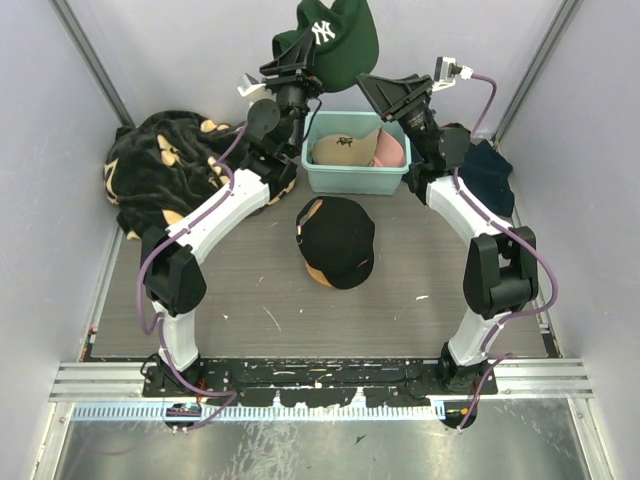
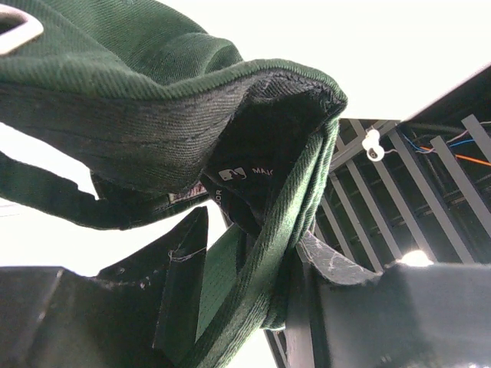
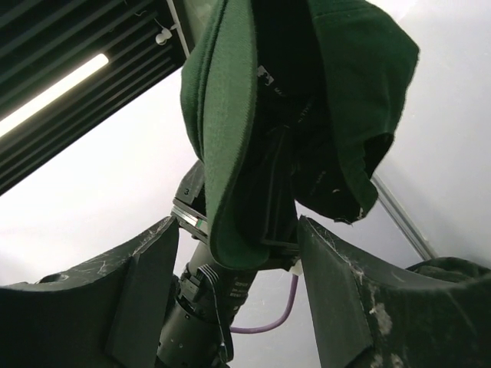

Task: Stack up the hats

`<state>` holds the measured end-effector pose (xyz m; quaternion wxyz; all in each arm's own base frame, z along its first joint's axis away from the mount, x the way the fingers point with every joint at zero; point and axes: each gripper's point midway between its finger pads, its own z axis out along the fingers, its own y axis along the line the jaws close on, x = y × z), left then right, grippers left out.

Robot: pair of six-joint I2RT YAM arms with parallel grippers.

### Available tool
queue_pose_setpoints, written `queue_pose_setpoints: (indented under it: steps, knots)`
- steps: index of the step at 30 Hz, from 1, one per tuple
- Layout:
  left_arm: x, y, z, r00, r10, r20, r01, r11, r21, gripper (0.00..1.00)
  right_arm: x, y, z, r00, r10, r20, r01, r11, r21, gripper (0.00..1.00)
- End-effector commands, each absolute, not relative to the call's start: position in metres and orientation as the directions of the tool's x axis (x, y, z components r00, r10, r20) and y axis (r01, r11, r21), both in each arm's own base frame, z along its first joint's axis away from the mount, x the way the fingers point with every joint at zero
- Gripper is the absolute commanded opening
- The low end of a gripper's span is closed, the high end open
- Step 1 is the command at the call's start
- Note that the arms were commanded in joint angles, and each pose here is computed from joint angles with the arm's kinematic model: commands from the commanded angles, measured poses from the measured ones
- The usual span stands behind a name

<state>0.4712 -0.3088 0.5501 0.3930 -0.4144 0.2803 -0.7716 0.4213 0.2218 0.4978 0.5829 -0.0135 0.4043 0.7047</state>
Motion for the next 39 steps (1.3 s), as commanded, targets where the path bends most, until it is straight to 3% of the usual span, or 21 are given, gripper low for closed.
queue_pose_setpoints:
  steps: [1, 10, 21, 39]
  knots:
    - [0.466, -0.302, 0.556, -0.335, -0.833, 0.440, 0.395, -0.548, -0.737, 0.02, 0.404, 0.224, 0.529, -0.277, 0.830, -0.484, -0.885, -0.025, 0.464, 0.68]
    - [0.460, -0.314, 0.546, -0.345, -0.826, 0.447, 0.368, -0.557, -0.745, 0.02, 0.407, 0.232, 0.531, -0.293, 0.831, -0.473, -0.882, -0.044, 0.469, 0.51]
    - [0.453, -0.324, 0.537, -0.343, -0.825, 0.449, 0.352, -0.556, -0.753, 0.02, 0.414, 0.240, 0.534, -0.314, 0.842, -0.440, -0.876, -0.077, 0.477, 0.40]
    - [0.455, -0.310, 0.564, -0.310, -0.834, 0.457, 0.431, -0.552, -0.714, 0.02, 0.401, 0.246, 0.527, -0.332, 0.833, -0.443, -0.867, -0.085, 0.490, 0.42]
